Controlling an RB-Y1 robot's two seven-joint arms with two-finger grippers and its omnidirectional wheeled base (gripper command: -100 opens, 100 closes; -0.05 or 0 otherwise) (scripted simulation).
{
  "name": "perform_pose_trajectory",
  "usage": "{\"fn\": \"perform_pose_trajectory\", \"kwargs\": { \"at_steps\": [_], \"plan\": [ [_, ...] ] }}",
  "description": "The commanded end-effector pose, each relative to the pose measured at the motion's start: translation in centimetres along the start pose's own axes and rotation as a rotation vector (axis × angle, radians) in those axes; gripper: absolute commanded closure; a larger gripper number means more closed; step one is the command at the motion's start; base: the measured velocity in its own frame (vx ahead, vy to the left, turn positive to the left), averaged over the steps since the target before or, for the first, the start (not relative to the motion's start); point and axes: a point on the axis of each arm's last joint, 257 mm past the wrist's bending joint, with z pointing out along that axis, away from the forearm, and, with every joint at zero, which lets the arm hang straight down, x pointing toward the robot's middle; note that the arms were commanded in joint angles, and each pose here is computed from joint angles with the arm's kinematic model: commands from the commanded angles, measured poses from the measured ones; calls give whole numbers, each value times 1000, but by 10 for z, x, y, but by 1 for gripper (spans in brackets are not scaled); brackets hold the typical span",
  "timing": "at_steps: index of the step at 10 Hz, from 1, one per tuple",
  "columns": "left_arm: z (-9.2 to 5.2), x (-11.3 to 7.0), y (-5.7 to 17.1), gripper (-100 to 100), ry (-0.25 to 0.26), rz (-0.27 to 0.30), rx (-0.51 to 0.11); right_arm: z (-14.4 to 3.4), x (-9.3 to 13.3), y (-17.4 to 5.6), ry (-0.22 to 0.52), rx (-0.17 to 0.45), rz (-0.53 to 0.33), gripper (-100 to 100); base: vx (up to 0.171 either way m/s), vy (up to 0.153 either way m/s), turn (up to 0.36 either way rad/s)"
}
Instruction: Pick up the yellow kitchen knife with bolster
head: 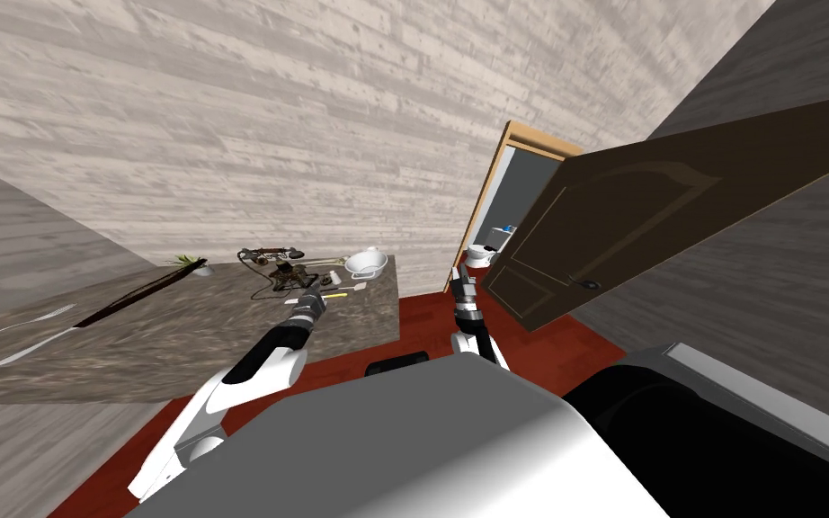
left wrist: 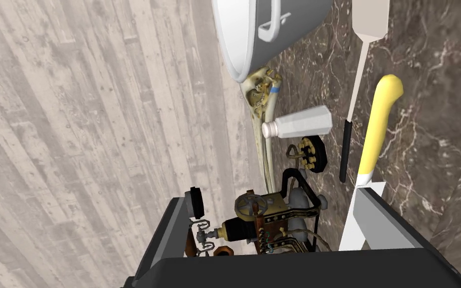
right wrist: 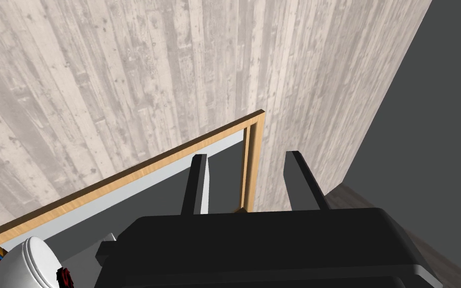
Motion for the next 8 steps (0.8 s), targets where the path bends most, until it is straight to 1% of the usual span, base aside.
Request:
{"fn": "perform_pose_trajectory", "kwargs": {
  "at_steps": [1,2,3,5,6,8],
  "plan": [
    [0,-1,11,-100,-8,-12,-46,0,0,0,0,0,0,0,-19,42,-67],
    [-1,-2,18,-100,-13,-12,-73,0,0,0,0,0,0,0,-7,18,-7],
    [2,-3,23,-100,-16,-33,-97,0,0,0,0,0,0,0,-11,30,-97],
    [1,-5,35,-100,-25,-33,-142,0,0,0,0,0,0,0,-8,30,-30],
    [3,-5,39,-100,-28,-54,-166,0,0,0,0,0,0,0,-4,34,-96],
    [1,-7,51,-100,-37,-53,-210,0,0,0,0,0,0,0,-7,33,-32]
  ]
}}
